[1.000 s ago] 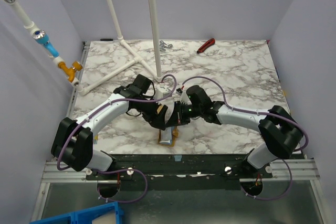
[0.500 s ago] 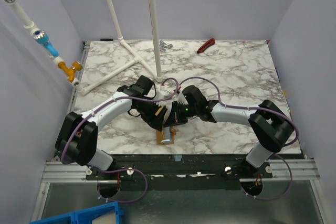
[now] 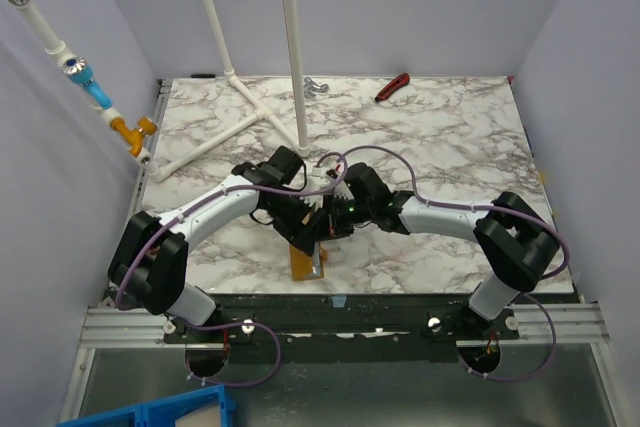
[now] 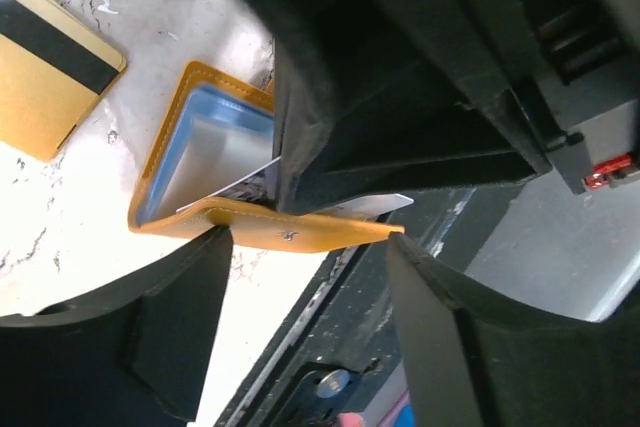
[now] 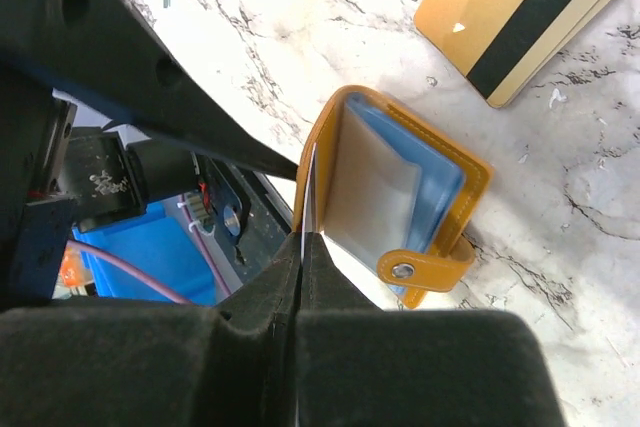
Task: Put the credit cards into the card holder
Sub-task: Open the card holder at the center of the board.
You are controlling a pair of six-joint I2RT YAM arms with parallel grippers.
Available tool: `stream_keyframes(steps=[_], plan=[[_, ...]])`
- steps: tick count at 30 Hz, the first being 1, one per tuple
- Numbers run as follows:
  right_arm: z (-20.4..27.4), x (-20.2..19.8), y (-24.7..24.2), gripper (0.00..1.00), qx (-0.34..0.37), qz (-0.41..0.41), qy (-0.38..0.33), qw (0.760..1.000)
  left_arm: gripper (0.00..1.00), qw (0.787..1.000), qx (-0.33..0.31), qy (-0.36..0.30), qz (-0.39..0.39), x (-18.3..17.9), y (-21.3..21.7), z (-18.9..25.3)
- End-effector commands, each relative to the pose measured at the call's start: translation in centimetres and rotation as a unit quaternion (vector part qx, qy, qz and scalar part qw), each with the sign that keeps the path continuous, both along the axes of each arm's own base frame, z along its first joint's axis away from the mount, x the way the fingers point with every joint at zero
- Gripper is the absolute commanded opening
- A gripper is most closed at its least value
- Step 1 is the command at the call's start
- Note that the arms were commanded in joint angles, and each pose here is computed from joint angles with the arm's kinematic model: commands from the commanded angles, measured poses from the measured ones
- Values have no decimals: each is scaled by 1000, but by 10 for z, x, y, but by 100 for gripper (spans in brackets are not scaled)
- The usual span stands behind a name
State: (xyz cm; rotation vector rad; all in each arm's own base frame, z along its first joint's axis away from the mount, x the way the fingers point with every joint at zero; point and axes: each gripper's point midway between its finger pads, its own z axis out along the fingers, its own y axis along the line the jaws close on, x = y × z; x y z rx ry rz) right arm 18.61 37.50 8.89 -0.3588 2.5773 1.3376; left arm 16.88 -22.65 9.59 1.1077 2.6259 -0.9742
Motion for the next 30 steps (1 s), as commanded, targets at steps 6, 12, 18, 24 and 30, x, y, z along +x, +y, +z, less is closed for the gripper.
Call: stream_keyframes(steps=[6,12,18,24,30], plan=[[2,2,6,1,5,-1,-4,1000,58,978,133,-150,-61,10,27,-17],[-19,-4,-4,1,-24,-8,13,1000,56,975,139,-159,-62,10,30,-12],[-61,-19,-36,1,-81,-33,32,996,47,971,150,-171,-68,9,38,-13],[-69,-17,-43,1,-121,-36,3,992,55,979,115,-154,-66,4,25,5],[-82,-17,-65,1,-175,-67,-11,982,58,973,153,-151,-82,1,39,-21]])
